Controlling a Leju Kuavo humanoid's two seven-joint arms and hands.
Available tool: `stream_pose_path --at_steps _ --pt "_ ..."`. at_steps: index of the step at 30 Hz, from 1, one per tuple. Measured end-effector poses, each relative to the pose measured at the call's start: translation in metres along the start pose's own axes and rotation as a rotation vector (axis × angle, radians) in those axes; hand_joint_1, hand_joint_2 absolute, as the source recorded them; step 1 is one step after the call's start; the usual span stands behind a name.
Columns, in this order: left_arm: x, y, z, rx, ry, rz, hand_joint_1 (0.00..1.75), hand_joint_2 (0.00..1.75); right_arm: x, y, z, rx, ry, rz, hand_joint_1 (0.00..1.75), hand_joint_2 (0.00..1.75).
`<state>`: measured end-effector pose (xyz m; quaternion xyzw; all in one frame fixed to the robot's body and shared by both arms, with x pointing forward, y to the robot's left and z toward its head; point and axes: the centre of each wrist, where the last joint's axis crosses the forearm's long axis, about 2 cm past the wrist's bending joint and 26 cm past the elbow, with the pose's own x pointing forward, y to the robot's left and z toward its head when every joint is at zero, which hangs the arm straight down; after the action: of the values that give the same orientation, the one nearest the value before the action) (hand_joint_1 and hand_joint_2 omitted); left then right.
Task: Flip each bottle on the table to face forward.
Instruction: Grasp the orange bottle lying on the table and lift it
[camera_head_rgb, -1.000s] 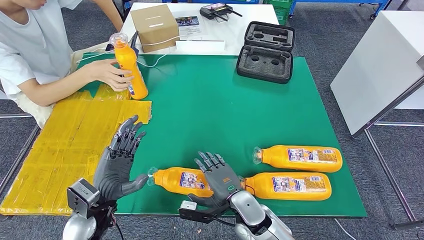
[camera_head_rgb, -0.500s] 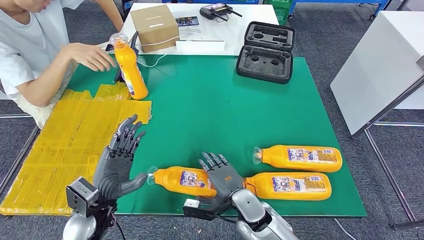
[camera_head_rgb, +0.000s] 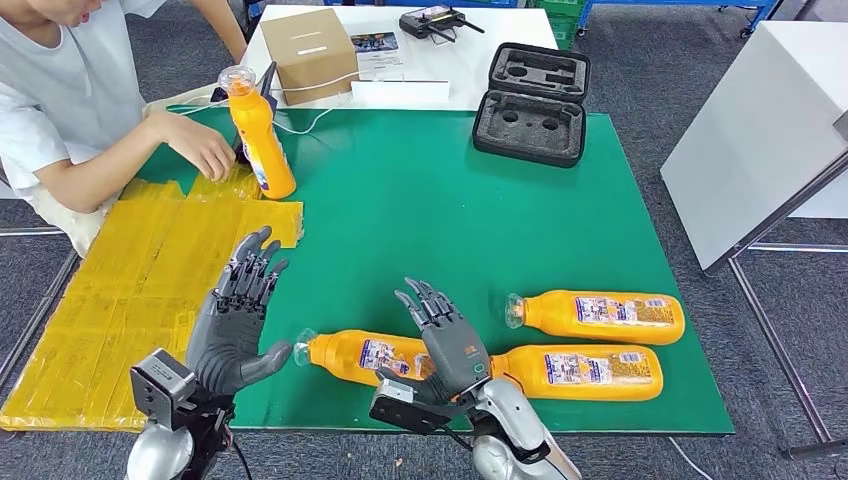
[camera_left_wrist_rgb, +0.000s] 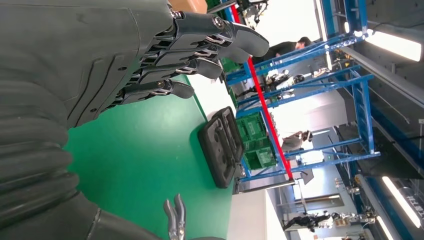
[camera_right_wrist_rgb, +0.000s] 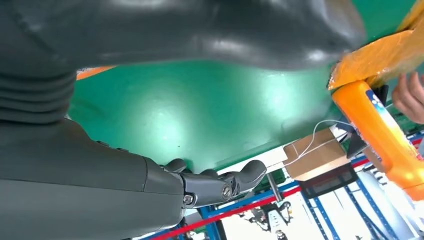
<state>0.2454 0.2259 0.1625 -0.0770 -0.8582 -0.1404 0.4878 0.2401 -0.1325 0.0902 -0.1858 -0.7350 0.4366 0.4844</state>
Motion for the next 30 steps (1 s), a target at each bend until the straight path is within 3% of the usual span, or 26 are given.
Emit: stream_pose_path --at_steps 12,16,30 --pt "0.000 0.000 0.000 0.001 0.000 0.000 0.00 1.75 0.000 0.002 0.006 0.056 0.040 0.086 0.00 0.00" --pt "0.000 0.000 0.000 0.000 0.001 0.000 0.00 1.75 -0.003 0.004 0.005 0.113 0.082 0.185 0.00 1.75" --pt "0.000 -0.002 -0.001 -0.010 0.013 0.003 0.00 1.75 -0.020 0.019 -0.003 0.269 0.161 0.428 0.00 1.75"
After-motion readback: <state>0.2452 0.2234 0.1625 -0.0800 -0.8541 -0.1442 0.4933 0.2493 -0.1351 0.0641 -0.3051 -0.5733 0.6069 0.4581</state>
